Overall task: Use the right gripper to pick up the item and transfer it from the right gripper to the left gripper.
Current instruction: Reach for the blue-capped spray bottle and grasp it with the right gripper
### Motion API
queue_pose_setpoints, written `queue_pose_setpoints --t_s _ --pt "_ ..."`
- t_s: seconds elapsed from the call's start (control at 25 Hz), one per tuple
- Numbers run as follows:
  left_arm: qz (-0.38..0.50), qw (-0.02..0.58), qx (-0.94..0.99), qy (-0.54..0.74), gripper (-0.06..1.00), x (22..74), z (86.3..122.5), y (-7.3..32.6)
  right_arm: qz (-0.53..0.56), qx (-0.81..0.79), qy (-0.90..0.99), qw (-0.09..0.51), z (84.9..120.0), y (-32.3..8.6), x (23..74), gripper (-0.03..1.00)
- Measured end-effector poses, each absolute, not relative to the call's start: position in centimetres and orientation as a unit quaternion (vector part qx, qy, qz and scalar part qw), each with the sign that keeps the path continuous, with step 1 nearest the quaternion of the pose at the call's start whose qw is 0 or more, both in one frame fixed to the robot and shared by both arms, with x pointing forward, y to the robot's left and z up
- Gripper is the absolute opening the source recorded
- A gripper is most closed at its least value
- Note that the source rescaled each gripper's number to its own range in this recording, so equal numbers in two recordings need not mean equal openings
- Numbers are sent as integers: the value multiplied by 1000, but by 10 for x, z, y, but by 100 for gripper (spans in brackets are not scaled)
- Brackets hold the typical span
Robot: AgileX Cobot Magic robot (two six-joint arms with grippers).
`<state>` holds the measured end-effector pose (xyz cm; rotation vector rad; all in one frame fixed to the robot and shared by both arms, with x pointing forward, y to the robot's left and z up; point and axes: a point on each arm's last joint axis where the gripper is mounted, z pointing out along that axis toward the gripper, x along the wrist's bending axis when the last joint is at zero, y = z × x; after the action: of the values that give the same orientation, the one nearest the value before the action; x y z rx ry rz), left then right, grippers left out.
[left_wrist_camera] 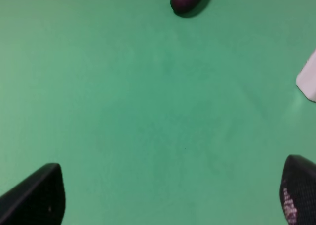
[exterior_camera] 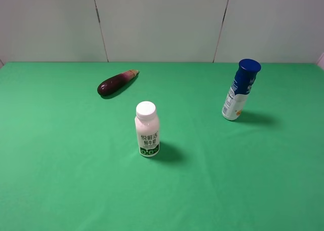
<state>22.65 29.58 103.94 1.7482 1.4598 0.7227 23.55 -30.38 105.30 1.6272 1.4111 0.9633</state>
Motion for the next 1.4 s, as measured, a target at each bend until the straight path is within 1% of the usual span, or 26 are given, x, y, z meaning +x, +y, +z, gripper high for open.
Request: queue_pose_setpoints --t_s 1.4 --pt "281 367 681 568 72 226 1039 296 377 638 553 381 1053 -304 236 100"
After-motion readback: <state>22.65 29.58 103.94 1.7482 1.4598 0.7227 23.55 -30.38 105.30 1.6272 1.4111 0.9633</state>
